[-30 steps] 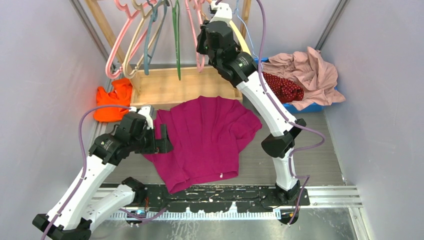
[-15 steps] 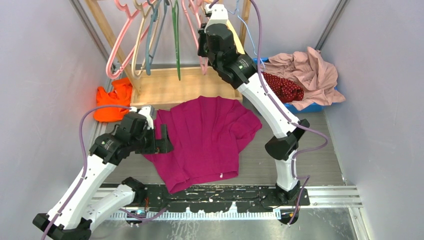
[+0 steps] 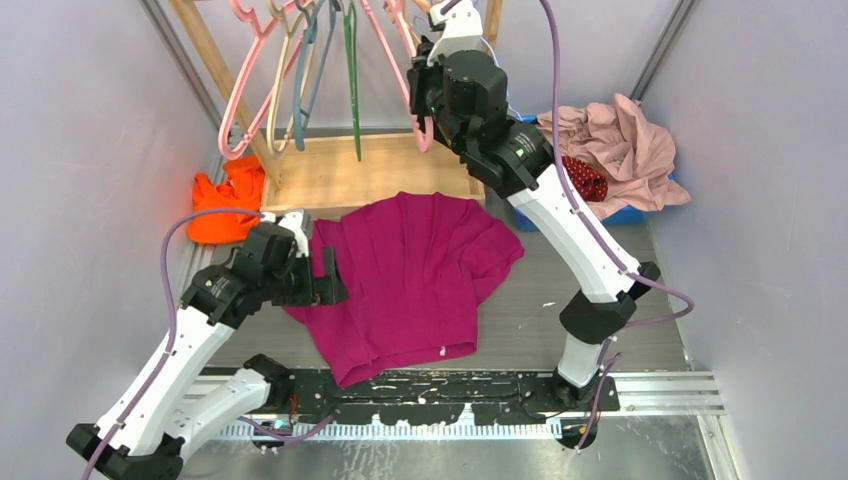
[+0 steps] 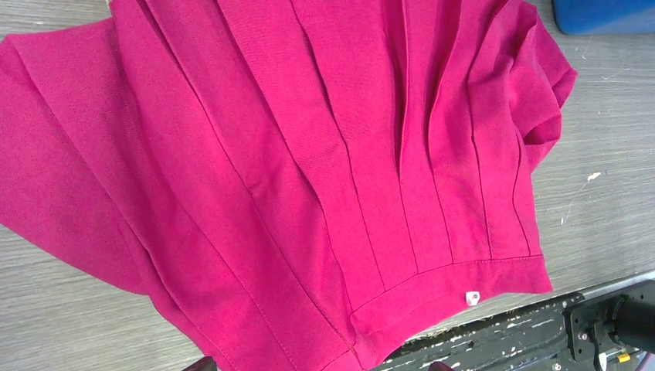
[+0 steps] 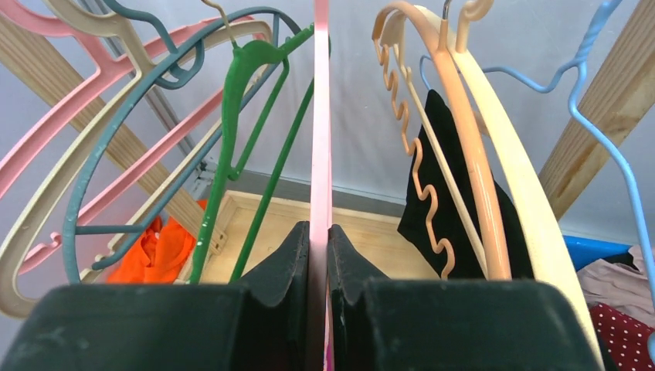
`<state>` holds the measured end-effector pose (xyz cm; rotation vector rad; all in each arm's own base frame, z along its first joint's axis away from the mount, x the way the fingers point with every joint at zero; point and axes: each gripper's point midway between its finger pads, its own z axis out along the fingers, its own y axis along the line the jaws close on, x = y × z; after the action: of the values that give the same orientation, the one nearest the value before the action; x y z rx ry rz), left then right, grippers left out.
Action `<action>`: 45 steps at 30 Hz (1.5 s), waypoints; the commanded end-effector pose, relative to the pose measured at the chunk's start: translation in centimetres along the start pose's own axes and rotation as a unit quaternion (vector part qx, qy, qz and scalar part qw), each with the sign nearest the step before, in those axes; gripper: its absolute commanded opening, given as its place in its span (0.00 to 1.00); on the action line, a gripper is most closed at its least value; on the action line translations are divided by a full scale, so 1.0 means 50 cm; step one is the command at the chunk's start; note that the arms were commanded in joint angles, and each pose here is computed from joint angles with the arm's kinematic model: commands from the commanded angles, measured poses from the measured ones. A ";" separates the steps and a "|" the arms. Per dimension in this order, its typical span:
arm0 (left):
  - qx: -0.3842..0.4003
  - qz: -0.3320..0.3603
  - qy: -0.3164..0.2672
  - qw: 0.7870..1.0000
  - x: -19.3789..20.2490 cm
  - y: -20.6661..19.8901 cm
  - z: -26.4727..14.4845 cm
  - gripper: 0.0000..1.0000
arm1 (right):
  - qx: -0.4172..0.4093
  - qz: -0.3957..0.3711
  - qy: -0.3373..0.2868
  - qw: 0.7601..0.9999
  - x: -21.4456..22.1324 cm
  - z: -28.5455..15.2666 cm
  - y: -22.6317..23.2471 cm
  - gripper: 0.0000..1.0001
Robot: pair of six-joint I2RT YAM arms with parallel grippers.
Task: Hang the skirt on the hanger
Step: Pick up the hanger from the clothesline.
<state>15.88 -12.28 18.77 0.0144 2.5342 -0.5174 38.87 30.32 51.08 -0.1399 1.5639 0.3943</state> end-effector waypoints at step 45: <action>0.014 0.134 0.046 0.990 0.203 -0.209 0.148 0.99 | -0.043 0.236 0.321 0.916 0.413 -0.764 -0.246 0.01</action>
<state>8.77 -26.33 7.61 0.5903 2.6942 -0.3357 7.42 7.96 28.76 0.1190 2.1773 0.7865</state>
